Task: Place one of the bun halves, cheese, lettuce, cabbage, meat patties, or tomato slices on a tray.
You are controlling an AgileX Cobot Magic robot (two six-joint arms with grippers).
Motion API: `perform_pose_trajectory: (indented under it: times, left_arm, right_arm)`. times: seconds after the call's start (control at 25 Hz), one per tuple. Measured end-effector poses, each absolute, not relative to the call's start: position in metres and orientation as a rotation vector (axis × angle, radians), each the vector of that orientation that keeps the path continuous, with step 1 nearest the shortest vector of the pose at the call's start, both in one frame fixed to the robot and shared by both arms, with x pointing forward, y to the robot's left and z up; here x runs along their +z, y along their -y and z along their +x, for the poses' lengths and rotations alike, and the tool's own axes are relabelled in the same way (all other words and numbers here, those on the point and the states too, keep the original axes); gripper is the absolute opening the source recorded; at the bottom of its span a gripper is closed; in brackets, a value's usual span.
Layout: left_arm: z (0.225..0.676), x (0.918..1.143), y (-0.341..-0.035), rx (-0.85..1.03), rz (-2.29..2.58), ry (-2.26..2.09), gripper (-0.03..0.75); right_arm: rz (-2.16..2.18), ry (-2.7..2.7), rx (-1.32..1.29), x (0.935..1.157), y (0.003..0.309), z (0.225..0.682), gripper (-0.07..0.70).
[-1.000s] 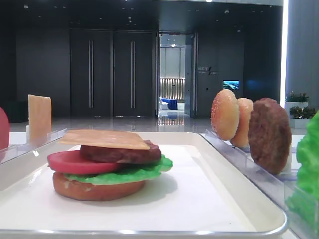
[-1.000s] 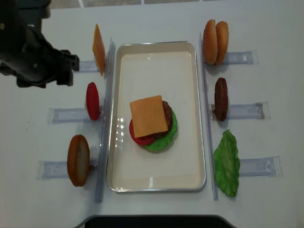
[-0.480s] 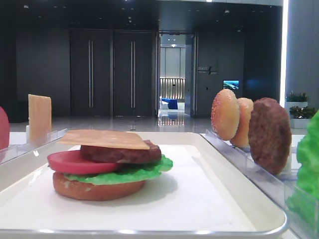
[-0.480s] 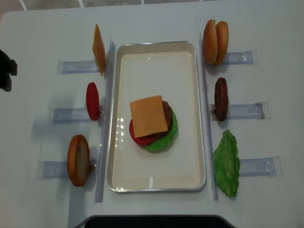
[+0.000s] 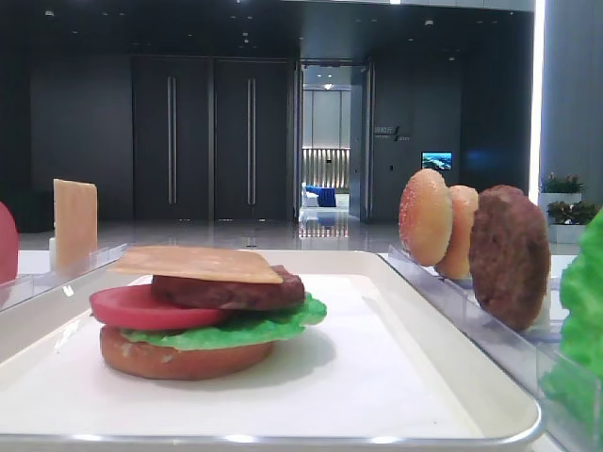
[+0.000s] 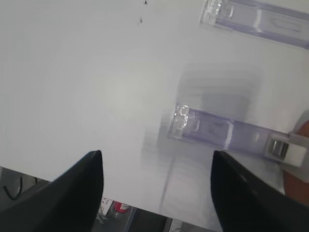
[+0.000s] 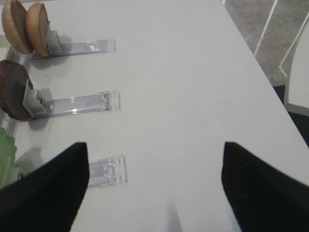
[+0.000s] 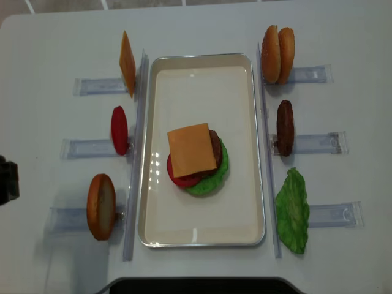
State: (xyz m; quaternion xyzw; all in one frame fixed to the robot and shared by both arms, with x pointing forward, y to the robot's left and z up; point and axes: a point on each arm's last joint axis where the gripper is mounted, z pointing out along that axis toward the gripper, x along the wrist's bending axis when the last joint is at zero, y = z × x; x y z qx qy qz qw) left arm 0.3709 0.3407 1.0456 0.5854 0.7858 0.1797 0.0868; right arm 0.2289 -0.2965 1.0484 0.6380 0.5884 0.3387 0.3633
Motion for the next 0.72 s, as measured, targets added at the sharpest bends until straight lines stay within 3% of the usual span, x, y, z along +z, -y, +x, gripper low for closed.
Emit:
perform_pose_trajectory:
  times: [0.32, 0.72]
  left_arm:
    - [0.305, 1.029, -0.323, 0.661, 1.671, -2.221, 0.527]
    - [0.278, 1.038, -0.311, 0.792, 1.726, -1.897, 0.526]
  right_arm:
    - [1.642, -1.515, 0.872, 1.048, 0.296, 0.229, 0.538]
    - [1.642, -1.515, 0.872, 1.048, 0.296, 0.229, 0.538]
